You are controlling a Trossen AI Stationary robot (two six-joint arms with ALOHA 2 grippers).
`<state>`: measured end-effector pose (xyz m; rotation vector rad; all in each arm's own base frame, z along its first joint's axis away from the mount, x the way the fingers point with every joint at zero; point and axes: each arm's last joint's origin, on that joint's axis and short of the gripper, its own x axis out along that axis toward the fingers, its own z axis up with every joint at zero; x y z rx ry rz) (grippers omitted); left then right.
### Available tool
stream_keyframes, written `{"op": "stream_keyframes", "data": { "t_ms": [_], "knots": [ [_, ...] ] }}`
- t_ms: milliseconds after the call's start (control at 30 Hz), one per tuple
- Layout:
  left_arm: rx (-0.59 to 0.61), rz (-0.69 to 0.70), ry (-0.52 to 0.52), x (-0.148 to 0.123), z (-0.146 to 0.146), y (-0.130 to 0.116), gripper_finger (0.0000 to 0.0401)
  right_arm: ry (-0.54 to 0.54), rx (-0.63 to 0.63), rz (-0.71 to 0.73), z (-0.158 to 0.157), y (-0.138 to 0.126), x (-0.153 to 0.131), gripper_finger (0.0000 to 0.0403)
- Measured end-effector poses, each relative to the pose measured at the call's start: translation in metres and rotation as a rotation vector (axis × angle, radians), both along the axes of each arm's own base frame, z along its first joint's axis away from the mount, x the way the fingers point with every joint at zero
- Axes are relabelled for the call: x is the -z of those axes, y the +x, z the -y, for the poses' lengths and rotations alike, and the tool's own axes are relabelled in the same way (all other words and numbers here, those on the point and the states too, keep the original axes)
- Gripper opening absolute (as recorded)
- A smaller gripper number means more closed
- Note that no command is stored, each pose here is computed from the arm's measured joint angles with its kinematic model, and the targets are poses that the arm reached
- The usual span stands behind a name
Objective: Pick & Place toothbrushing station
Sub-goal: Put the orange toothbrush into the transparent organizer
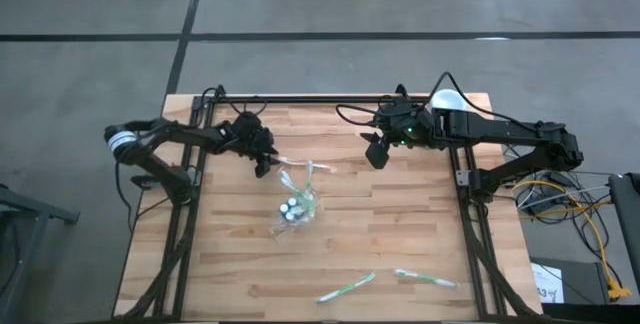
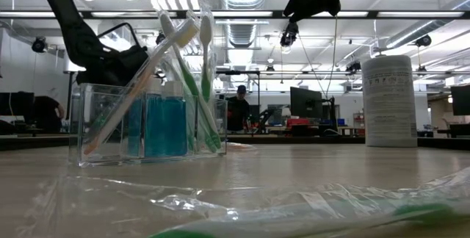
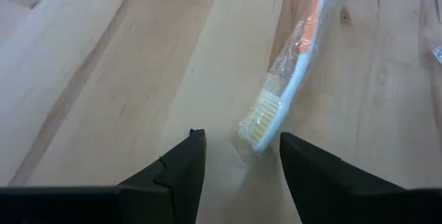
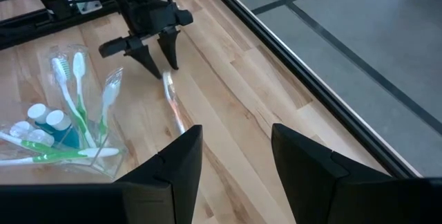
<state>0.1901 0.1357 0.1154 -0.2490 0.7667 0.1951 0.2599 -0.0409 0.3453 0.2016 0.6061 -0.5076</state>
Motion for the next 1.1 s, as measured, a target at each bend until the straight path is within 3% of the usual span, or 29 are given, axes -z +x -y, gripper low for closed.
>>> {"op": "stream_keyframes", "data": {
  "t_ms": [467,1100],
  "knots": [
    [-0.003,-0.032,-0.027,0.0096,-0.0015,0.0024,0.0172,0.000,0.000,0.000,-0.0001,0.0000,0.0000,0.0169],
    [0.044,0.053,-0.032,0.0052,-0.0020,0.0064,0.0045,0.000,0.000,0.000,-0.0001,0.0000,0.0000,0.0169]
  ]
}}
